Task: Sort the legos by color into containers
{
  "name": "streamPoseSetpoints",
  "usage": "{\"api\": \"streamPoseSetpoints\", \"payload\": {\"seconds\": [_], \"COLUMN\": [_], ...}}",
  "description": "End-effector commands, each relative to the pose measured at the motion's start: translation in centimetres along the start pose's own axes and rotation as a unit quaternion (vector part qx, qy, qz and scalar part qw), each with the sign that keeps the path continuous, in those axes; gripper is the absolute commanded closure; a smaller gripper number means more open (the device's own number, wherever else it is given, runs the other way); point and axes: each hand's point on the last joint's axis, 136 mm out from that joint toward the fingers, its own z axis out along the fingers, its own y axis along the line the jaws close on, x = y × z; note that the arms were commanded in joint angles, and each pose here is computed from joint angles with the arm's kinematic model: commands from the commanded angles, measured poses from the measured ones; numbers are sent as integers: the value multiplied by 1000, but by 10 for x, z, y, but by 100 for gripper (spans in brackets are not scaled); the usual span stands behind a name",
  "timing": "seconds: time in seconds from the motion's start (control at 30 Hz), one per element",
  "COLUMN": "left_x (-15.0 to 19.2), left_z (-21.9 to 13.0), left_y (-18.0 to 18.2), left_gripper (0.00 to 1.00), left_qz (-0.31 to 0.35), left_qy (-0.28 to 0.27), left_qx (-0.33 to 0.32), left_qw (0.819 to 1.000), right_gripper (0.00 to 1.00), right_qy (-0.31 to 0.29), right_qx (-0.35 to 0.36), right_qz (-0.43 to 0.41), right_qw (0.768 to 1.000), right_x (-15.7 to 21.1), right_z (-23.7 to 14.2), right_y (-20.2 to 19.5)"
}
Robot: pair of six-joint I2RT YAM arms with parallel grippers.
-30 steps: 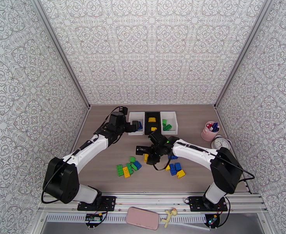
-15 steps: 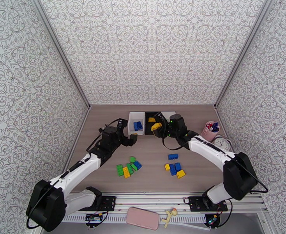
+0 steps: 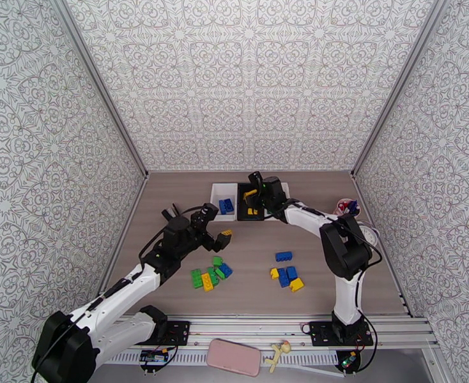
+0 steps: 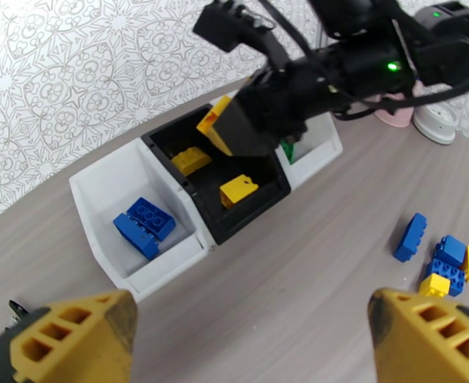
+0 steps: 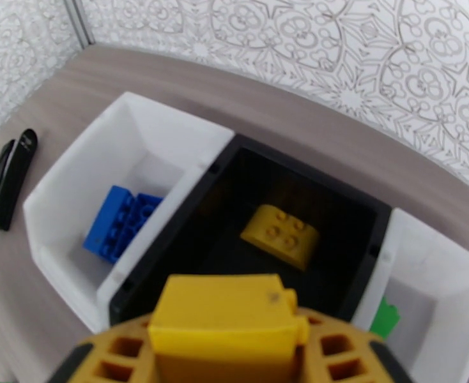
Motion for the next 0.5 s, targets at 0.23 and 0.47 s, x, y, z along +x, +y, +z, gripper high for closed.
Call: {"api": "streamPoseSetpoints", "payload": {"seconds": [0.23, 0.47], "left_x": [1, 4], "left_z": [-4, -5], "left_y": [-7, 1], "left_gripper": [0, 0], "left_qz": [17, -3], "left_qy": [-9, -4], "left_qx": [10, -12], "left_qw": [1000, 1000], "right_gripper": [63, 34], "right_qy": [-6, -47], "right_qx": [27, 16], "right_qz": [8, -13], "right_qw": [1000, 999], "right_x": [-10, -34], "right_z": [38, 21], "right_y": [-23, -18]}}
